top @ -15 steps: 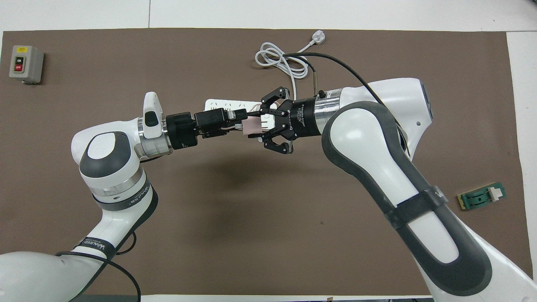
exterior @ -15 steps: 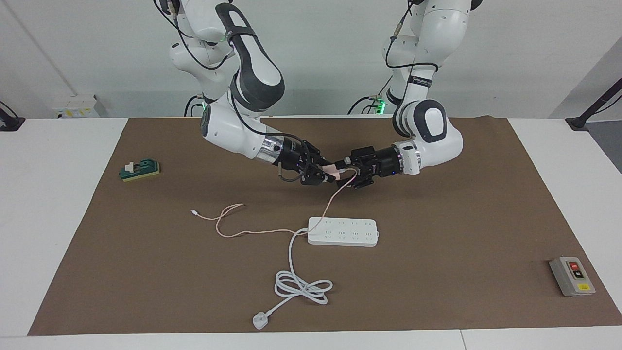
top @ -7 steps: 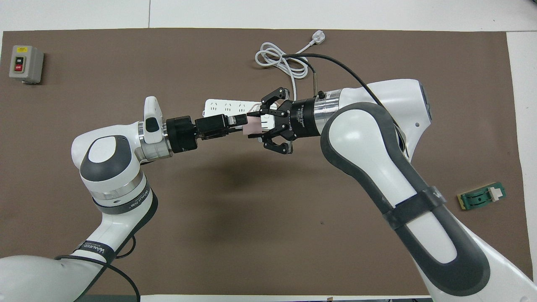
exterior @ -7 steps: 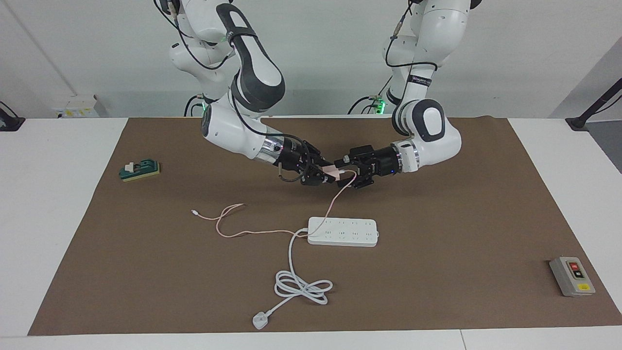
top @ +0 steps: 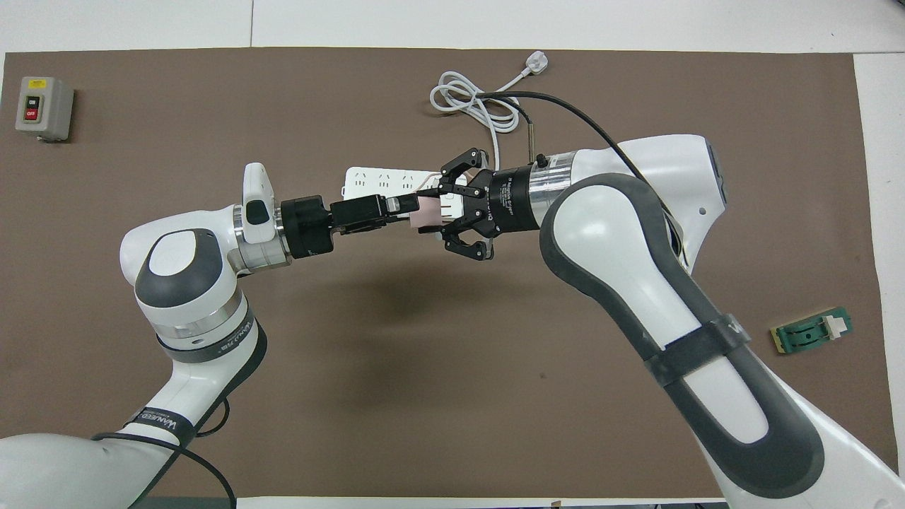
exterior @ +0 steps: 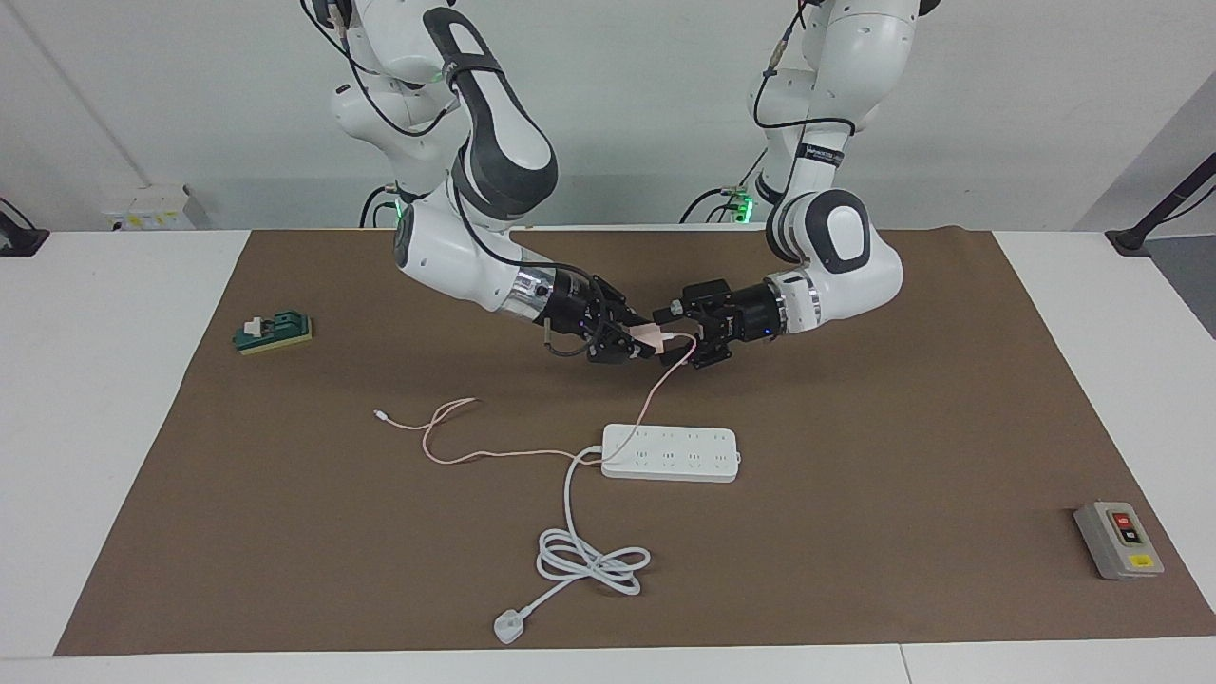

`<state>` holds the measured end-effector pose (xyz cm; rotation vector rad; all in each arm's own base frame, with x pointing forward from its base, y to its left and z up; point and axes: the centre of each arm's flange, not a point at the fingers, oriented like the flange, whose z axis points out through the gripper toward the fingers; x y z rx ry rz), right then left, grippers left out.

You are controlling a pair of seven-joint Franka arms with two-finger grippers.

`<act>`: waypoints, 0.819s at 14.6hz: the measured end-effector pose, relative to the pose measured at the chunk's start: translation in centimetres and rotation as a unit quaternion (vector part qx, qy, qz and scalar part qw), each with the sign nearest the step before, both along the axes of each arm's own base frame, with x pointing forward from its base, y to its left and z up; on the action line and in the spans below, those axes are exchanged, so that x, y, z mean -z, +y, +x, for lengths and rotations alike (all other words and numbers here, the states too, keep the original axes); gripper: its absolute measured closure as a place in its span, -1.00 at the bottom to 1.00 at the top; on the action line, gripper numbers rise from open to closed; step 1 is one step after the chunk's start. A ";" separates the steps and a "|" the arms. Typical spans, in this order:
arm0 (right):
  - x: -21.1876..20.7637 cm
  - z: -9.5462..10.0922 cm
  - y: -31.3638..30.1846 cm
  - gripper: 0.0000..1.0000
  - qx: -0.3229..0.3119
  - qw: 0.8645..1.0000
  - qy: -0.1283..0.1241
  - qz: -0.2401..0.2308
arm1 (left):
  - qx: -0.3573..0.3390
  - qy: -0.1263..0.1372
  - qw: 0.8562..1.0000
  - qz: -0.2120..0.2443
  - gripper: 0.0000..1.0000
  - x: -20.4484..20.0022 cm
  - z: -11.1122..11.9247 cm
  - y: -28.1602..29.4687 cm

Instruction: Plug charger into power strip

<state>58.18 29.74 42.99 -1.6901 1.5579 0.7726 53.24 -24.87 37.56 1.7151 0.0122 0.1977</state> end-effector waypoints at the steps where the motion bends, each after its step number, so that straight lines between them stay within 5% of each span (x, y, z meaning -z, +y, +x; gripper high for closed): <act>1: 0.0 0.0 0.0 0.07 0.001 1.000 0.000 0.000 | 0.001 0.000 1.000 0.000 -0.95 0.0 0.0 -0.1; 4: 0.2 0.0 -0.1 0.07 0.002 1.000 0.000 -0.001 | 0.000 -0.001 1.000 0.001 -0.77 0.0 0.0 -0.1; 7: 0.3 0.0 -0.1 0.07 0.003 1.000 0.001 -0.002 | -0.001 -0.003 1.000 0.003 -0.04 0.1 0.0 0.0; 12: 0.1 -0.1 -0.1 0.07 0.002 1.000 -0.006 -0.002 | -0.004 -0.011 1.000 0.009 0.37 0.5 0.0 0.2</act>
